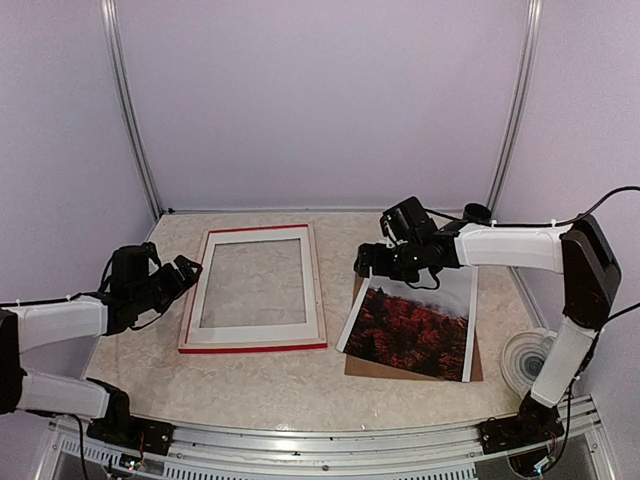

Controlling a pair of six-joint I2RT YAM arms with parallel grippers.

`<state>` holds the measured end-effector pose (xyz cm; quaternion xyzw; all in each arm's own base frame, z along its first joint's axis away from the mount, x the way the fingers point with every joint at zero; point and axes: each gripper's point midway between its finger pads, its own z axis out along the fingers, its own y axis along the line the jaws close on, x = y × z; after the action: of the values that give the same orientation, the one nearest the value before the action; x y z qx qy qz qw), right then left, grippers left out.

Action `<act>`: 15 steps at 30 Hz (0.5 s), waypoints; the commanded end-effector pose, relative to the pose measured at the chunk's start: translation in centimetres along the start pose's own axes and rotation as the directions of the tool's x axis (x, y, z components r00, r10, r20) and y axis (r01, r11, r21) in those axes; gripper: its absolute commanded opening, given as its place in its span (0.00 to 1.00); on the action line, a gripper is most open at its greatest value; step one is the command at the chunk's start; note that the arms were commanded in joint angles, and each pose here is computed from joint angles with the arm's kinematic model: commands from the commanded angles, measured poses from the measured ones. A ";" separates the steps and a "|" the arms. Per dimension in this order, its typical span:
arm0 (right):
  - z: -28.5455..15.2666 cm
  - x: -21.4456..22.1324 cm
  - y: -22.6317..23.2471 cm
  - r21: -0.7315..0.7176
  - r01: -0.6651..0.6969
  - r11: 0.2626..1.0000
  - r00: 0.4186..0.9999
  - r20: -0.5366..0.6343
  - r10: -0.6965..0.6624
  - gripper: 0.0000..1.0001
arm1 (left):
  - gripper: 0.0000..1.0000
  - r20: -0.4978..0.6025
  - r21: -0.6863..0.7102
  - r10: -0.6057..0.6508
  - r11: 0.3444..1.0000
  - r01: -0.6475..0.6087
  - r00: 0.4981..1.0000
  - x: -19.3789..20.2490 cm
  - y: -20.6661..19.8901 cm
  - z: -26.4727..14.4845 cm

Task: Put the photo into the frame
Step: Place the mat board on the glass panel, then pick up the photo from the backboard.

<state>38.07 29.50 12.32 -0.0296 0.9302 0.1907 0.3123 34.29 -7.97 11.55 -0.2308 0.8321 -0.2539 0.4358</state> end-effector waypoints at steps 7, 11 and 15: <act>-1.4 -0.1 -3.6 -0.035 -0.050 0.998 0.998 0.039 0.051 0.96 | 0.99 0.025 0.090 0.150 0.984 -0.151 0.988 -0.2 -6.7 -0.6; -1.7 0.1 -5.2 -0.012 -0.068 0.998 0.997 0.039 0.069 0.96 | 0.99 -0.015 0.126 0.200 0.972 -0.197 0.980 1.4 -8.9 0.1; -2.3 0.0 -7.0 0.008 -0.101 0.995 0.993 0.055 0.101 0.96 | 0.99 -0.051 0.163 0.244 0.959 -0.233 0.968 3.2 -10.9 0.8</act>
<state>37.54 23.69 10.27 0.0104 0.9322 0.1940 0.3052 34.89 -16.52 15.97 -0.1141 0.8394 -0.2776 0.4531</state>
